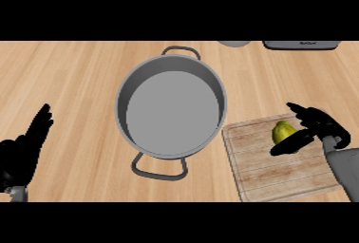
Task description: Pick the pear from the cutting board and place it in the pot
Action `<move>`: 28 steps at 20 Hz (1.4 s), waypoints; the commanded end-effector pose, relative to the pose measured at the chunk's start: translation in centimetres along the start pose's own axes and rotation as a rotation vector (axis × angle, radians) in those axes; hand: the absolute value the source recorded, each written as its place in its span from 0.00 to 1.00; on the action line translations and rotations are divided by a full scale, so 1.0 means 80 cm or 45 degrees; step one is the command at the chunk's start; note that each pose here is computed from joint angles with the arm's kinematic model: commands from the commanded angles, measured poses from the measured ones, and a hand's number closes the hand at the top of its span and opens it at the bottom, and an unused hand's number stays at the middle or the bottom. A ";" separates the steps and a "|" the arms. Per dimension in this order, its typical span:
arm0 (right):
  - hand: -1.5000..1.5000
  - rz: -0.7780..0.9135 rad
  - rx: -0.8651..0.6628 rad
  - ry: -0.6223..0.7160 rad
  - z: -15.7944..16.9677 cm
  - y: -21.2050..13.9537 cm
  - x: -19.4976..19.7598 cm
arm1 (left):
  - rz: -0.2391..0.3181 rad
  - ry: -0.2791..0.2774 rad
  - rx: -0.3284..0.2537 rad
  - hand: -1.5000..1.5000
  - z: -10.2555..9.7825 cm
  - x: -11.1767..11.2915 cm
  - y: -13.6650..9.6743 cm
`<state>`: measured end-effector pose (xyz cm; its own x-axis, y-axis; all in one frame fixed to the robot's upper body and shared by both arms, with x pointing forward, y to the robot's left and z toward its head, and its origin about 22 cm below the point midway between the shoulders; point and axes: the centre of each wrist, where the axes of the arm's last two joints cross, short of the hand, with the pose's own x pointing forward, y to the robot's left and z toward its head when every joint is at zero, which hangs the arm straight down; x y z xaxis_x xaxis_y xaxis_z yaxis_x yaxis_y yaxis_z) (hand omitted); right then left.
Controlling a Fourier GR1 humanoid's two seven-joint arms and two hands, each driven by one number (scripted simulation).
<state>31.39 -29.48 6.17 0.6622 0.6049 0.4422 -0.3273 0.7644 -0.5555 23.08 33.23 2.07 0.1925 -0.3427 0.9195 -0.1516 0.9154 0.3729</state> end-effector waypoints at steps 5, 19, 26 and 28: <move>0.00 0.014 0.018 0.025 -0.020 -0.014 -0.025 | -0.008 -0.024 -0.004 0.50 0.015 -0.015 0.014; 1.00 0.075 0.000 -0.118 -0.032 0.025 -0.010 | -0.015 0.014 0.016 0.50 -0.003 0.006 -0.009; 1.00 0.910 0.111 -0.900 0.130 0.254 0.176 | -0.047 -0.070 -0.125 0.50 -0.015 0.020 -0.024; 1.00 1.015 0.056 -0.942 0.156 0.288 0.181 | -0.022 -0.058 -0.146 0.50 -0.015 0.018 -0.023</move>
<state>29.04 -7.28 7.25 -0.0804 0.9175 0.3895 -0.5779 0.2755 -0.7682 24.44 31.60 2.43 0.1583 -0.3685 0.9160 -0.0727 0.9209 0.3830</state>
